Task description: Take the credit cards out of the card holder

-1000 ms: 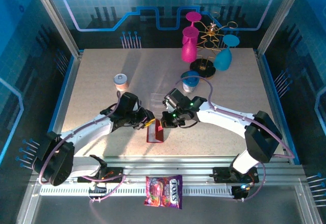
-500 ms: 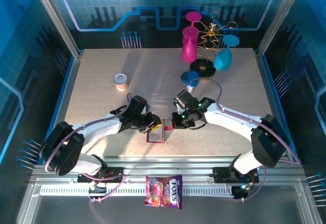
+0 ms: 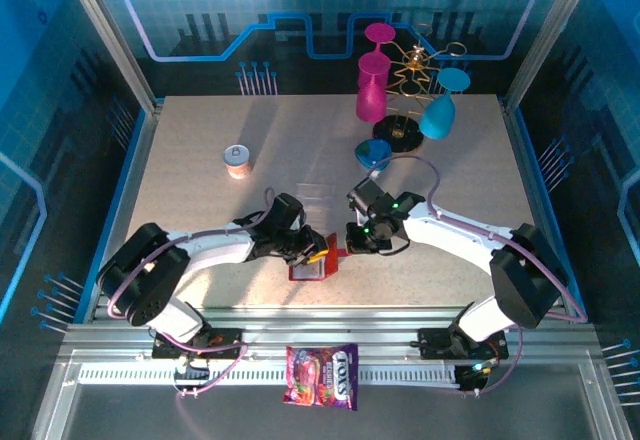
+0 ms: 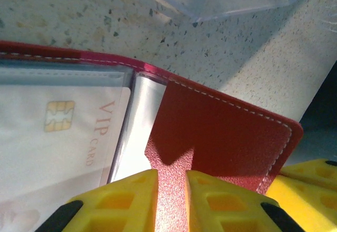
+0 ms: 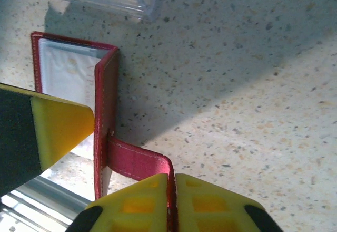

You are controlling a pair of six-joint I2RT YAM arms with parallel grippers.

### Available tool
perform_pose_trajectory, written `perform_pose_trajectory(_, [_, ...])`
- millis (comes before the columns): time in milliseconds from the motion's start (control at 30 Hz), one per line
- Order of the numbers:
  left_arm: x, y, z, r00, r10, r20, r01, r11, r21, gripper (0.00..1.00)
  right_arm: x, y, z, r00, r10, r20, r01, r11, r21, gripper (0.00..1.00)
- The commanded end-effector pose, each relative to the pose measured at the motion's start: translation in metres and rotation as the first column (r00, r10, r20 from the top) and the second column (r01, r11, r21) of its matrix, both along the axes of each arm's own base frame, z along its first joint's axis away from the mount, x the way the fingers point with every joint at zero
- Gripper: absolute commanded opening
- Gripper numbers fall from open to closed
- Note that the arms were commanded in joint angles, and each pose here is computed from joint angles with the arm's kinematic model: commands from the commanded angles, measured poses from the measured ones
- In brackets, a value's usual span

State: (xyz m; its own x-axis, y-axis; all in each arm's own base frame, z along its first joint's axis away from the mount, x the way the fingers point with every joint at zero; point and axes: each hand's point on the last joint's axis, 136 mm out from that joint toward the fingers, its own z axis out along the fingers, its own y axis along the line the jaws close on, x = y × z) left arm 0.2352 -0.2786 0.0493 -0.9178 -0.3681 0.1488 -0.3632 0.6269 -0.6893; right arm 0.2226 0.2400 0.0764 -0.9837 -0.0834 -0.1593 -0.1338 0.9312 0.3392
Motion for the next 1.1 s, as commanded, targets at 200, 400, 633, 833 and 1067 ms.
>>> perform_pose_trajectory(200, [0.003,-0.020,0.002,1.000,-0.007,-0.014,0.006,0.997,-0.076,0.20,-0.001,-0.016,0.008,1.000,-0.026,0.013,0.026,0.999,-0.040,0.23])
perform_pose_trajectory(400, [0.001,-0.021,-0.003,1.000,-0.012,-0.024,0.010,0.997,-0.075,0.20,0.001,-0.011,0.033,0.999,-0.023,0.045,0.023,1.000,0.000,0.30])
perform_pose_trajectory(633, [0.000,-0.021,-0.010,0.999,-0.007,-0.038,0.004,0.997,-0.076,0.20,0.003,0.010,0.063,0.997,-0.006,0.081,-0.003,0.994,0.108,0.33])
perform_pose_trajectory(833, [-0.001,-0.020,-0.014,0.999,0.002,-0.044,-0.006,0.997,-0.074,0.20,-0.002,0.043,0.060,1.000,0.005,0.009,-0.007,0.960,0.278,0.29])
perform_pose_trajectory(1067, [0.000,-0.020,-0.009,0.999,0.013,-0.034,-0.015,0.997,-0.080,0.19,-0.006,0.034,0.021,0.998,-0.023,-0.059,0.035,0.978,0.208,0.21])
